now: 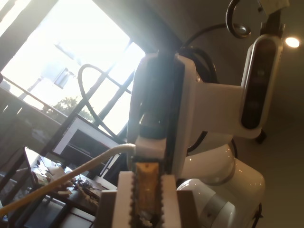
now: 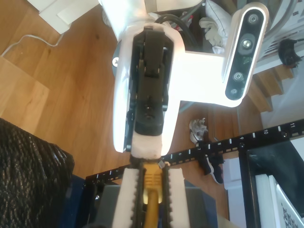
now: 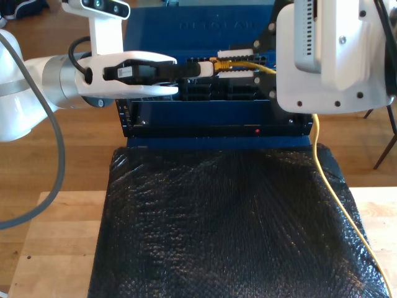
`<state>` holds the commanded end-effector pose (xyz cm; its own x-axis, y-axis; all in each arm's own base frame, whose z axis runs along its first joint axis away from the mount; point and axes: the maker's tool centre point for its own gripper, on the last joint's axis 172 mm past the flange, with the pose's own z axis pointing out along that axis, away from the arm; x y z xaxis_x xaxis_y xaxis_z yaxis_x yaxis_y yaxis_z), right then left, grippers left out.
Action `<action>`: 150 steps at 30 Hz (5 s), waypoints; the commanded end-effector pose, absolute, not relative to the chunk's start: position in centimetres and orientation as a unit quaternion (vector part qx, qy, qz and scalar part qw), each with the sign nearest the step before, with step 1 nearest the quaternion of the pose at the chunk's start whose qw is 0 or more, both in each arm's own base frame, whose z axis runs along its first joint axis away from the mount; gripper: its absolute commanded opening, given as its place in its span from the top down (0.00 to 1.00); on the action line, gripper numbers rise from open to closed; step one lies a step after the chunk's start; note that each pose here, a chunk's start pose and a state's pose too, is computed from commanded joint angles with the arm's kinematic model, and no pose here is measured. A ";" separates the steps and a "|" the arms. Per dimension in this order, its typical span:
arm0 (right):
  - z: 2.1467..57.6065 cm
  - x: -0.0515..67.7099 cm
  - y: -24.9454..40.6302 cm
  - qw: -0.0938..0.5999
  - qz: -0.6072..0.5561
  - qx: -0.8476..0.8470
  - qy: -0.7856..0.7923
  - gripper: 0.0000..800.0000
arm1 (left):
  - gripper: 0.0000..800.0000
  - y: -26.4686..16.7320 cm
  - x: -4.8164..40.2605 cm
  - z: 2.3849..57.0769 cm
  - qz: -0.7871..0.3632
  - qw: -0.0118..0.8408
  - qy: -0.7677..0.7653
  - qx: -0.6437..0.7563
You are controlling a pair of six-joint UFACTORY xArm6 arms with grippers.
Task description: Grab the cable and plug it in
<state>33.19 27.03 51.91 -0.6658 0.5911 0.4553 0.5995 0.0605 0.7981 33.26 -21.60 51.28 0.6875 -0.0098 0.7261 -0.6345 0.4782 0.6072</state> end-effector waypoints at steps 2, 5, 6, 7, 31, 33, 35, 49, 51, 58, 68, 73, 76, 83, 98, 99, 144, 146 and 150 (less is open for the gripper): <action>51.9 33.2 27.0 0.004 -0.550 -0.409 -0.728 0.86 | 1.00 -21.6 33.3 51.3 0.199 0.789 -0.342 0.471; 51.9 33.2 27.0 0.004 -0.550 -0.409 -0.728 0.87 | 1.00 -21.6 33.3 51.3 0.198 0.789 -0.342 0.471; 51.9 33.2 27.0 0.003 -0.550 -0.409 -0.729 0.92 | 0.99 -21.6 33.3 51.3 0.199 0.789 -0.342 0.471; 51.9 33.2 27.0 0.004 -0.550 -0.409 -0.728 0.93 | 0.99 -21.6 33.3 51.3 0.198 0.789 -0.342 0.471; 51.4 33.6 27.2 0.015 -0.546 -0.424 -0.723 1.00 | 0.12 -19.8 35.2 53.3 0.242 0.805 -0.314 0.441; 51.0 33.9 27.3 0.020 -0.542 -0.429 -0.722 1.00 | 0.02 -19.8 36.3 52.9 0.253 0.798 -0.305 0.455; 50.6 34.2 27.4 0.022 -0.539 -0.432 -0.723 1.00 | 0.01 -19.3 37.8 52.3 0.273 0.785 -0.291 0.474; 49.2 37.7 26.6 0.009 -0.534 -0.472 -0.702 1.00 | 0.00 -15.8 42.3 46.5 0.299 0.680 -0.282 0.607; 49.3 38.1 26.2 0.004 -0.536 -0.476 -0.697 1.00 | 0.00 -15.1 42.7 46.1 0.307 0.664 -0.289 0.617; 48.3 40.7 22.5 -0.015 -0.528 -0.520 -0.671 1.00 | 0.00 -11.7 44.0 42.8 0.322 0.592 -0.305 0.673; 44.4 42.5 20.6 -0.020 -0.489 -0.550 -0.677 1.00 | 0.00 -8.3 42.0 37.2 0.285 0.471 -0.382 0.742; 40.9 43.9 18.0 -0.018 -0.459 -0.591 -0.663 1.00 | 0.00 -4.5 40.6 34.0 0.262 0.418 -0.418 0.763; 39.0 44.0 17.0 -0.014 -0.439 -0.609 -0.660 1.00 | 0.00 -4.0 40.0 33.3 0.271 0.396 -0.470 0.741; 34.6 43.8 16.1 -0.007 -0.381 -0.639 -0.668 1.00 | 0.00 1.3 37.2 30.7 0.244 0.341 -0.512 0.750; 31.9 43.5 14.0 -0.002 -0.357 -0.666 -0.655 1.00 | 0.00 11.6 24.5 26.1 0.192 0.288 -0.637 0.688; 31.9 43.5 13.8 -0.002 -0.357 -0.669 -0.652 1.00 | 0.00 12.3 23.8 26.0 0.193 0.287 -0.642 0.685; 26.6 43.6 11.0 0.000 -0.328 -0.708 -0.625 1.00 | 0.00 11.8 1.7 10.0 0.143 0.259 -0.710 0.639; 26.6 43.9 10.6 -0.009 -0.331 -0.710 -0.622 1.00 | 0.00 11.7 1.7 9.8 0.150 0.253 -0.728 0.619; 26.3 44.3 9.7 -0.023 -0.334 -0.715 -0.614 1.00 | 0.00 11.8 1.5 7.6 0.153 0.224 -0.751 0.603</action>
